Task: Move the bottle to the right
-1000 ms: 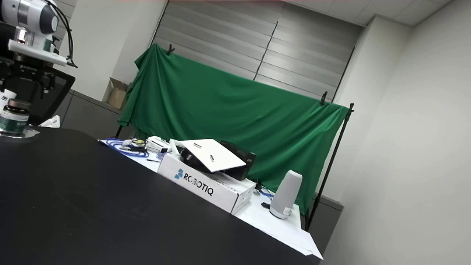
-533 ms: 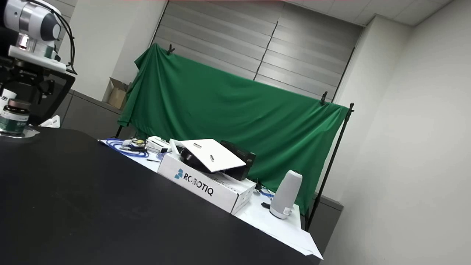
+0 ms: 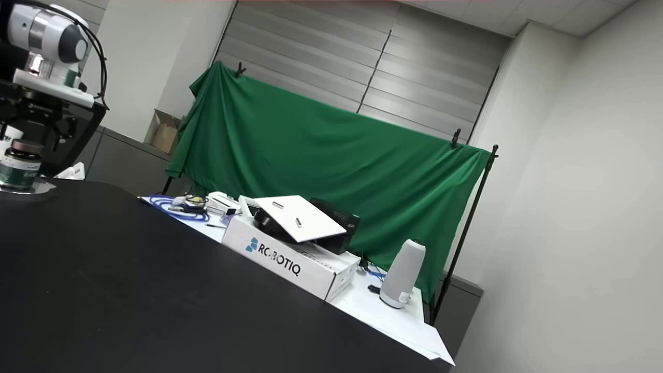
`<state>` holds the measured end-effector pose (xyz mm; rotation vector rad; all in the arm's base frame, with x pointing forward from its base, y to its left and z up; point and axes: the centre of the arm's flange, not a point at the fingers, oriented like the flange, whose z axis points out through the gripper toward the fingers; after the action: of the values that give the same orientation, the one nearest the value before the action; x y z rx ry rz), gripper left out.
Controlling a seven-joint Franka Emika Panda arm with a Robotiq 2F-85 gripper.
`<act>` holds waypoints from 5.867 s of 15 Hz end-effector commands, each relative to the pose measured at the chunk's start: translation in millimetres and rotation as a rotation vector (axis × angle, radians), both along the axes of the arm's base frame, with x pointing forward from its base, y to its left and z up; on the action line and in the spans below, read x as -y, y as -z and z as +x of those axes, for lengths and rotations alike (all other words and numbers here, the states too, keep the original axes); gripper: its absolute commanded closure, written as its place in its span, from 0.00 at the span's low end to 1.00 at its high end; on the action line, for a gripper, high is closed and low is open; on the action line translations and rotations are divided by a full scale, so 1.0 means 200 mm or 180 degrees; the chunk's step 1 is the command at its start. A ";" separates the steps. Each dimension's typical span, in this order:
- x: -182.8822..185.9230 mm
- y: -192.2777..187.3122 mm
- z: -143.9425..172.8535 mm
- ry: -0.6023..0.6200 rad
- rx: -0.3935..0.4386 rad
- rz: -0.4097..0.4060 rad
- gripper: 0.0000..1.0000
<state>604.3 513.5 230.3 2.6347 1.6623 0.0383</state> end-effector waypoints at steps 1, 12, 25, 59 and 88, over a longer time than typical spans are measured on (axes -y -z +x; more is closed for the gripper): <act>-0.04 0.00 0.08 0.0057 -0.0036 -0.0017 0.33; -0.02 -0.11 0.10 -0.0002 -0.0009 0.0051 0.64; 0.42 -0.24 0.51 0.0179 0.0076 -0.0073 0.64; 2.05 0.08 0.99 0.1296 -0.0162 -0.0273 0.64; 1.94 -0.38 0.96 0.1165 0.0192 -0.0096 0.00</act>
<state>796.9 124.9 305.8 2.8352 1.1320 0.0826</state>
